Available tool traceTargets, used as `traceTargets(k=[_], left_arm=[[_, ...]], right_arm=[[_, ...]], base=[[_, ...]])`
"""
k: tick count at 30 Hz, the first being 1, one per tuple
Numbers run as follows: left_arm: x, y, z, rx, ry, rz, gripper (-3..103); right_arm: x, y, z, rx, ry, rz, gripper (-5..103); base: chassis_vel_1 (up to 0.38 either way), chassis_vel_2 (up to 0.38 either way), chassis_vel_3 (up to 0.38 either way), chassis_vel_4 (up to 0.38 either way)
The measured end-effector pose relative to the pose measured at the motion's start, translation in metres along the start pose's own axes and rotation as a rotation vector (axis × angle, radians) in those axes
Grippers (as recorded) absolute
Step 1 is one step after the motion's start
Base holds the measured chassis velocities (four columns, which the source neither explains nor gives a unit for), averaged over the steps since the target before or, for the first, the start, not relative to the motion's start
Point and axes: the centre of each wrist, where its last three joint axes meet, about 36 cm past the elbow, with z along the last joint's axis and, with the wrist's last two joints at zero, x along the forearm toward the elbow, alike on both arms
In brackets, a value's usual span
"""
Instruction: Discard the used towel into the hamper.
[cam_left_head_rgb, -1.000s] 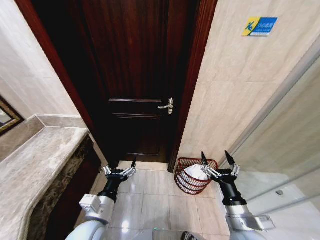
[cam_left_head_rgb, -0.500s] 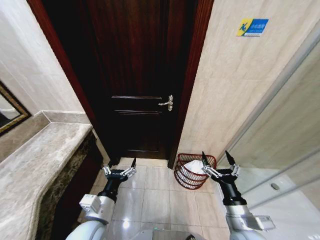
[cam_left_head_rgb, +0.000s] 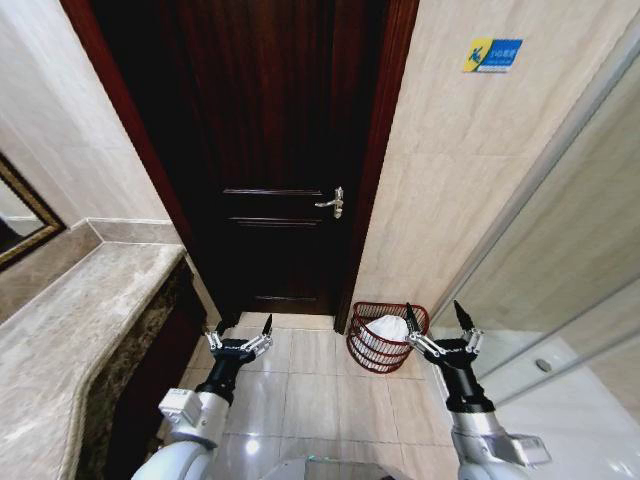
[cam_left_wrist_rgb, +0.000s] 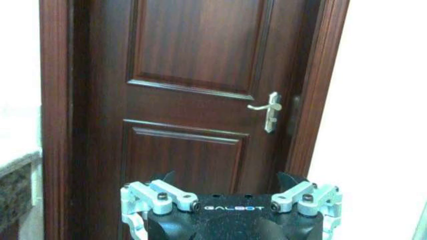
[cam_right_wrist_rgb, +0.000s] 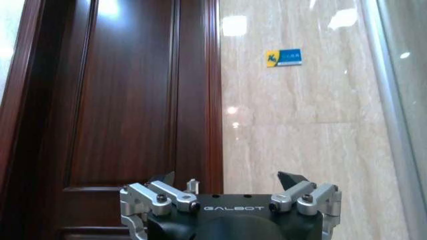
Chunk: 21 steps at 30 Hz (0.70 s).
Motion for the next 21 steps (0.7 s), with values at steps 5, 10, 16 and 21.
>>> traceTargets(k=[5,10,16,21], left_arm=[[0.000,0.000,0.000,0.000,0.000,0.000,100],[0.000,0.000,0.000,0.000,0.000,0.000,100],[0.000,0.000,0.000,0.000,0.000,0.000,100],[0.000,0.000,0.000,0.000,0.000,0.000,100]], right_arm=[[0.005,-0.006,0.009,0.034,-0.001,-0.005,100],[0.008,-0.009,0.014,0.043,0.004,0.002,100],[0.009,-0.009,0.014,0.044,0.004,0.014,100],[0.008,-0.009,0.013,0.040,0.004,0.024,100]], base=[[-0.045,-0.043,-0.050,-0.046],[-0.064,-0.084,-0.089,-0.069],[-0.101,-0.093,-0.087,-0.087],[-0.116,-0.119,-0.117,-0.118]])
